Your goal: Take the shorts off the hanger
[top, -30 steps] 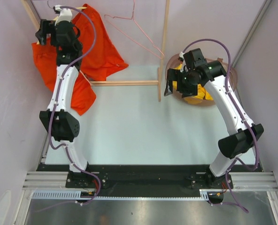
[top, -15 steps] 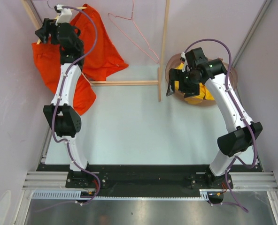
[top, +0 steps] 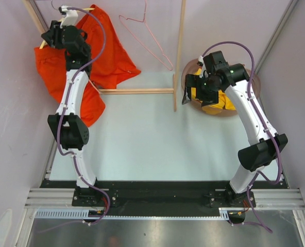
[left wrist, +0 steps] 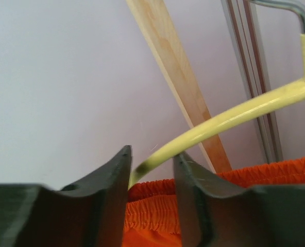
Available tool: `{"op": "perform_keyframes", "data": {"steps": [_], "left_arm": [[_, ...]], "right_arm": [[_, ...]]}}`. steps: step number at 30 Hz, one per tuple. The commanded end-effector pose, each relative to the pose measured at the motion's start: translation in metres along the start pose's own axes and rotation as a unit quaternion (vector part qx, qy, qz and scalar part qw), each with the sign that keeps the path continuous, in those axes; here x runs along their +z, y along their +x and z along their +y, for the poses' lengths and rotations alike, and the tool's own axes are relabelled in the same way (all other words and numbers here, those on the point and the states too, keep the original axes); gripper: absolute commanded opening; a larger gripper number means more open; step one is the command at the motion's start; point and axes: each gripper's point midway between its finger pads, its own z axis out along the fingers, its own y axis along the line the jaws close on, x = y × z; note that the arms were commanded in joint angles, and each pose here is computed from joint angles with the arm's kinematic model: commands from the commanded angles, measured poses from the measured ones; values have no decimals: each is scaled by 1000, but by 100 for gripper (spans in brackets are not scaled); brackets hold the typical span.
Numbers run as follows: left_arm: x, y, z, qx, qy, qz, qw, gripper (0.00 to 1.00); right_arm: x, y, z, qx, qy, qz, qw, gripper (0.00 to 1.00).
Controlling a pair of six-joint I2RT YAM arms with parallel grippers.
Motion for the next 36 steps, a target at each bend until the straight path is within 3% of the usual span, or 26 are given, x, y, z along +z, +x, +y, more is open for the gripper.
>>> {"op": "perform_keyframes", "data": {"steps": [1, 2, 3, 9, 17, 24, 31, 36], "left_arm": [[2, -3, 6, -20, -3, 1, 1000, 34], [2, -3, 5, -21, -2, 3, 1000, 30], [2, -3, 6, -21, -2, 5, 1000, 21], [-1, -7, 10, -20, -3, 11, 1000, 0], [-20, -24, 17, -46, -2, 9, 999, 0], [-22, -29, 35, -136, -29, 14, 990, 0], [-23, -39, 49, -258, -37, -5, 965, 0], [-20, -47, 43, -273, -22, -12, 962, 0]], "right_arm": [[-17, -4, 10, -20, -13, -18, 1000, 100], [-16, -4, 10, -22, -12, -17, 1000, 100], [-16, -4, 11, -24, -11, -17, 999, 100], [-16, 0, 20, -40, -15, -17, 999, 100], [-15, 2, 24, -45, -19, -16, 999, 100], [-22, 7, 21, -44, -19, -20, 999, 100], [-27, 12, 22, -44, -20, -19, 999, 100], [-26, 16, 24, -45, -17, -14, 999, 100]]}}
